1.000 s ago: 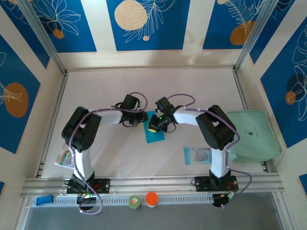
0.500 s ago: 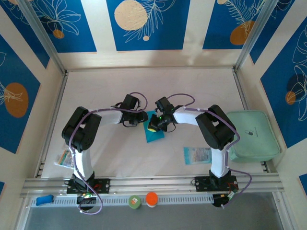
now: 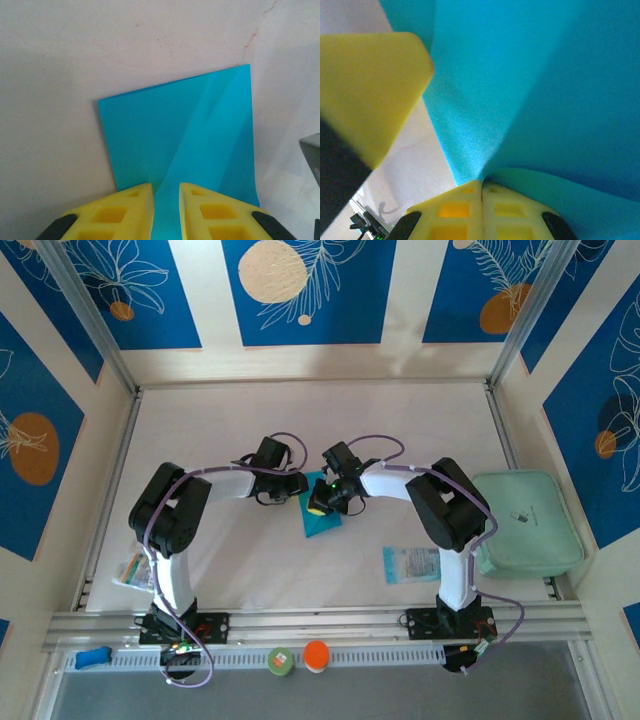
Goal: Fold a paper plane with a square sheet of paper (pick it up from the middle)
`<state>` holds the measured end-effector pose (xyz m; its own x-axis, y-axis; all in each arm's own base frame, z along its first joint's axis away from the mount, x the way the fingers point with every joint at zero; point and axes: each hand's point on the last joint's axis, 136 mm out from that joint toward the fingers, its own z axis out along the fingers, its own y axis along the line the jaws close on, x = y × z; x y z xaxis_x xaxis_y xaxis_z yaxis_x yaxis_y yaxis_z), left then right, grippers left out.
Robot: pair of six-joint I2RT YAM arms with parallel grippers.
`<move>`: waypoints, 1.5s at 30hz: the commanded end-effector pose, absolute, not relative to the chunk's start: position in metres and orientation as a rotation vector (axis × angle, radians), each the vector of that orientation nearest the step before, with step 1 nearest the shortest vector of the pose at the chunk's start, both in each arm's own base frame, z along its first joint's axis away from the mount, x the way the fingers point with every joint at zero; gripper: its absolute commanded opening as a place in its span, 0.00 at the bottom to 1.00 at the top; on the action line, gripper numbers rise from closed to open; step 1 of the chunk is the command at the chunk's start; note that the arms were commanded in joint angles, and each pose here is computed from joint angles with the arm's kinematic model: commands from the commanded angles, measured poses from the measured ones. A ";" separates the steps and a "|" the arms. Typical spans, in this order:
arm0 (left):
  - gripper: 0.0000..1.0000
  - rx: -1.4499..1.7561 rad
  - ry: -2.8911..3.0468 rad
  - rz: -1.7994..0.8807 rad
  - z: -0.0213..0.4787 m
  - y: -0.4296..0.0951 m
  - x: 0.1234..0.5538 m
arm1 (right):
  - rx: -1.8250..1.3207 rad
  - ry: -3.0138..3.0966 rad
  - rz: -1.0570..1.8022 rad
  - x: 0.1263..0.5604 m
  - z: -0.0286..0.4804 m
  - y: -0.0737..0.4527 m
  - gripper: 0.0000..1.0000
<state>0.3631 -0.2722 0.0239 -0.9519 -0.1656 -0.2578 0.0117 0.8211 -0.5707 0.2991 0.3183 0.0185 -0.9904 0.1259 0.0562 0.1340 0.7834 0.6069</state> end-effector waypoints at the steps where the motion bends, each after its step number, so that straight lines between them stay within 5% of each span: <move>1: 0.24 -0.168 2.818 -0.769 -0.005 -0.256 0.343 | -0.176 -2.935 -0.992 0.295 0.016 0.323 0.00; 45: 0.24 -0.173 2.812 -0.772 0.001 -0.257 0.345 | -0.114 -2.941 -0.954 0.288 0.012 0.317 0.01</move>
<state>0.3632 -0.2722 0.0239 -0.9516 -0.1662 -0.2586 0.0118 0.8208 -0.5711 0.2970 0.3186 0.0181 -0.9969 0.0718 0.0314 0.0760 0.7894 0.6092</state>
